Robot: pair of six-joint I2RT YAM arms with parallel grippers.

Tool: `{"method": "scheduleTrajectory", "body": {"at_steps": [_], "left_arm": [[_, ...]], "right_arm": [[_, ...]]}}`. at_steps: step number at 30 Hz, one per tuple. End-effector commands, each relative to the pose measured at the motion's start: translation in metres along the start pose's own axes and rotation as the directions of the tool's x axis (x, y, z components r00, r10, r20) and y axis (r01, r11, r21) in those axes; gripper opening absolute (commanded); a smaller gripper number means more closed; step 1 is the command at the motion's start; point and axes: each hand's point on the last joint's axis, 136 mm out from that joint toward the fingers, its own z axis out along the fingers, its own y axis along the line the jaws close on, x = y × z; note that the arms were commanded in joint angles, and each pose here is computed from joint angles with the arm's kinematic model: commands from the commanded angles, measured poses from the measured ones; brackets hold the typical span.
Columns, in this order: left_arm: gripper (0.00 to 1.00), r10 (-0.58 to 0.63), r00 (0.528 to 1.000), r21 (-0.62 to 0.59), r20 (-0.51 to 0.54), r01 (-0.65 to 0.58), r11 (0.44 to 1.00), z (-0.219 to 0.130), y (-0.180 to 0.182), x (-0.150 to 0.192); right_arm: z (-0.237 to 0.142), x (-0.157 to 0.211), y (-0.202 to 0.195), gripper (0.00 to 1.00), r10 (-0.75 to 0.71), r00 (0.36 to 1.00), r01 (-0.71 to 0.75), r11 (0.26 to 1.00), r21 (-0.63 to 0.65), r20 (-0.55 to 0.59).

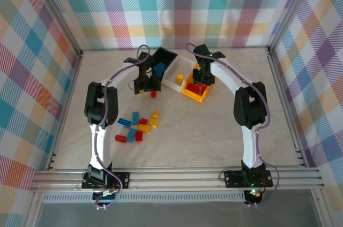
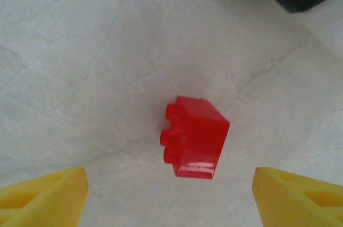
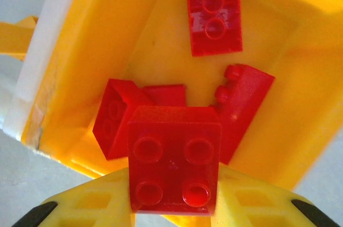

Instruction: Sort the legos into containers by color

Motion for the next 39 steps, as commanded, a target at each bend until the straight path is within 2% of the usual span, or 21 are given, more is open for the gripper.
{"method": "scheduleTrajectory", "body": {"at_steps": [1,9,16,22,24,28,36,39], "left_arm": [[0.78,0.059,0.998,-0.003,-0.011,-0.059,0.998,0.003,-0.007,-0.006],[0.73,0.103,0.994,-0.025,-0.025,-0.104,0.994,0.021,-0.011,-0.008],[0.67,0.112,0.993,-0.034,-0.024,-0.113,0.993,0.029,-0.01,-0.013],[0.56,0.112,0.993,-0.048,-0.024,-0.113,0.992,0.037,-0.007,-0.014],[0.48,0.11,0.994,-0.047,-0.023,-0.111,0.993,0.038,-0.007,-0.014],[0.44,0.11,0.994,-0.059,-0.027,-0.111,0.992,0.04,-0.004,-0.012],[0.23,0.095,0.995,-0.048,-0.021,-0.096,0.994,0.041,-0.006,-0.012],[0.18,0.089,0.996,-0.047,-0.014,-0.09,0.995,0.03,-0.008,-0.012]], "right_arm": [[0.0,-0.005,0.007,0.35,0.016,1.0,-0.016,1.0,-0.025,-0.015],[-0.01,-0.012,0.01,0.48,0.011,1.0,-0.012,1.0,-0.026,-0.015],[-0.048,-0.014,0.009,0.5,0.025,0.999,-0.023,0.999,-0.048,0.03],[-0.085,0.002,0.007,0.5,0.08,0.995,-0.073,0.992,-0.104,0.067],[-0.092,0.009,0.005,0.5,0.091,0.994,-0.083,0.99,-0.114,0.068],[-0.104,0.02,-0.002,0.5,0.104,0.992,-0.095,0.989,-0.115,0.074],[-0.12,0.032,-0.004,0.5,0.131,0.988,-0.118,0.983,-0.142,0.085],[-0.122,0.036,-0.003,0.5,0.134,0.988,-0.12,0.981,-0.152,0.083]]}}
